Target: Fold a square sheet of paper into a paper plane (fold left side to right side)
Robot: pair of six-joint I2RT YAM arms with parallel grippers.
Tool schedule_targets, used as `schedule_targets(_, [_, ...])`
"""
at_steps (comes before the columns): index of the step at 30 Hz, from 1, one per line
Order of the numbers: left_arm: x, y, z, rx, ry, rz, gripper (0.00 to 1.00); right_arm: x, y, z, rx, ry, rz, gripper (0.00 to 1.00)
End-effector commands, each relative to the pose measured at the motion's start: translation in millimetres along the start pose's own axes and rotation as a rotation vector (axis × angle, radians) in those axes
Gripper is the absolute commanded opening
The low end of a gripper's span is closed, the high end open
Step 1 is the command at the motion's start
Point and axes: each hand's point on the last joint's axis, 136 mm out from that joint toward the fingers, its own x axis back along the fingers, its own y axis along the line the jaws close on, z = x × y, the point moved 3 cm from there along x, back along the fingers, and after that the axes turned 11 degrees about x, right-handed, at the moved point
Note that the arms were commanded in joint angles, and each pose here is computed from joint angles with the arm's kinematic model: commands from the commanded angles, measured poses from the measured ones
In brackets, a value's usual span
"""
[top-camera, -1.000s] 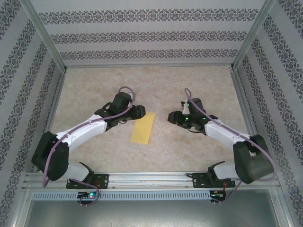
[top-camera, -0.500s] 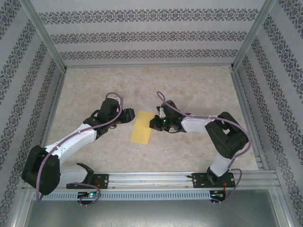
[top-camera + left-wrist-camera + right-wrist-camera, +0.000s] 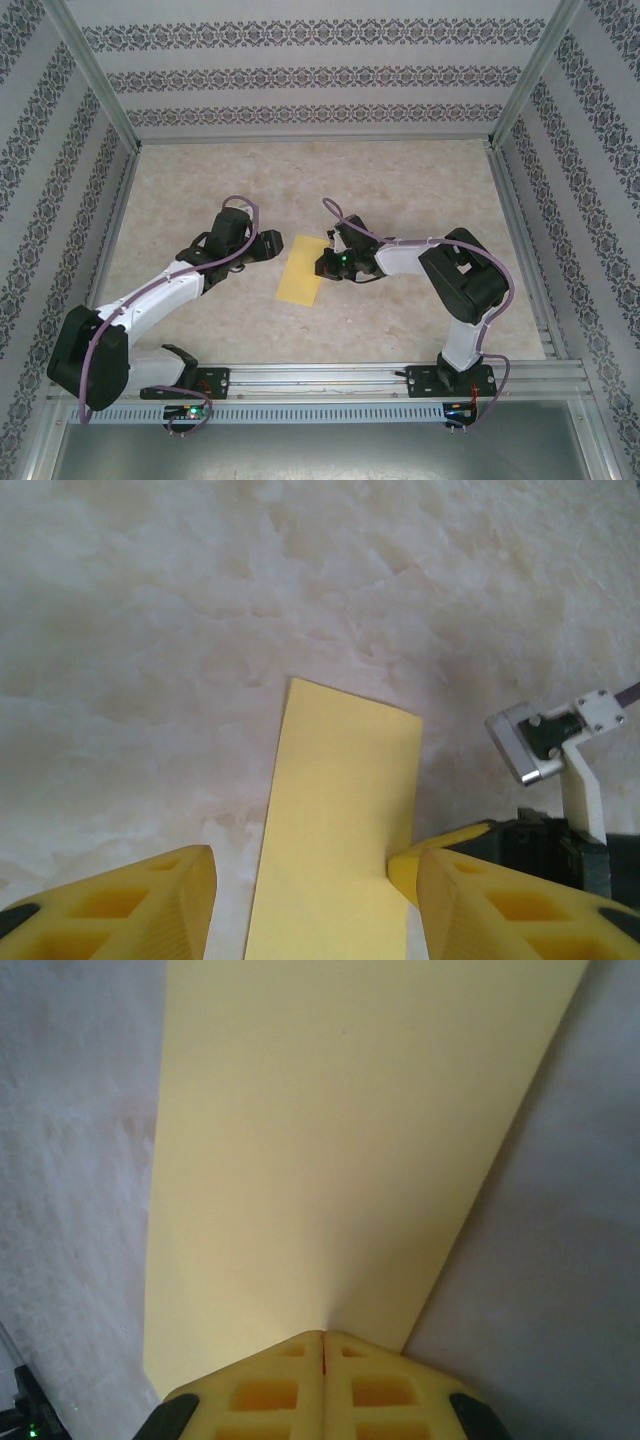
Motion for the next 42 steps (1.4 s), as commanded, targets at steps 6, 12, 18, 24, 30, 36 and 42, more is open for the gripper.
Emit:
schedule_targets(6, [-22,4,34,0.073,0.275,0.011,0.48,1,-22,8,0.154,0.078,0.077,0.0])
schedule_targets(12, [-38,13,55,0.119,0.395,-0.011,0.44,5,-24,5,0.234,0.104,0.11,0.0])
schedule_targets(18, [-52,16,68,0.153,0.465,0.001,0.4,3,-23,5,0.223,0.101,0.099,0.0])
schedule_targets(24, [-62,19,73,0.163,0.488,-0.009,0.4,1,-24,7,0.215,0.104,0.096,0.0])
schedule_targets(30, [-70,18,75,0.173,0.499,0.008,0.35,1,-24,7,0.214,0.104,0.095,0.0])
schedule_targets(36, [-76,20,75,0.172,0.497,-0.002,0.3,1,-24,8,0.211,0.105,0.096,0.0])
schedule_targets(42, [-84,19,78,0.185,0.515,0.016,0.3,0,-25,9,0.208,0.108,0.096,0.0])
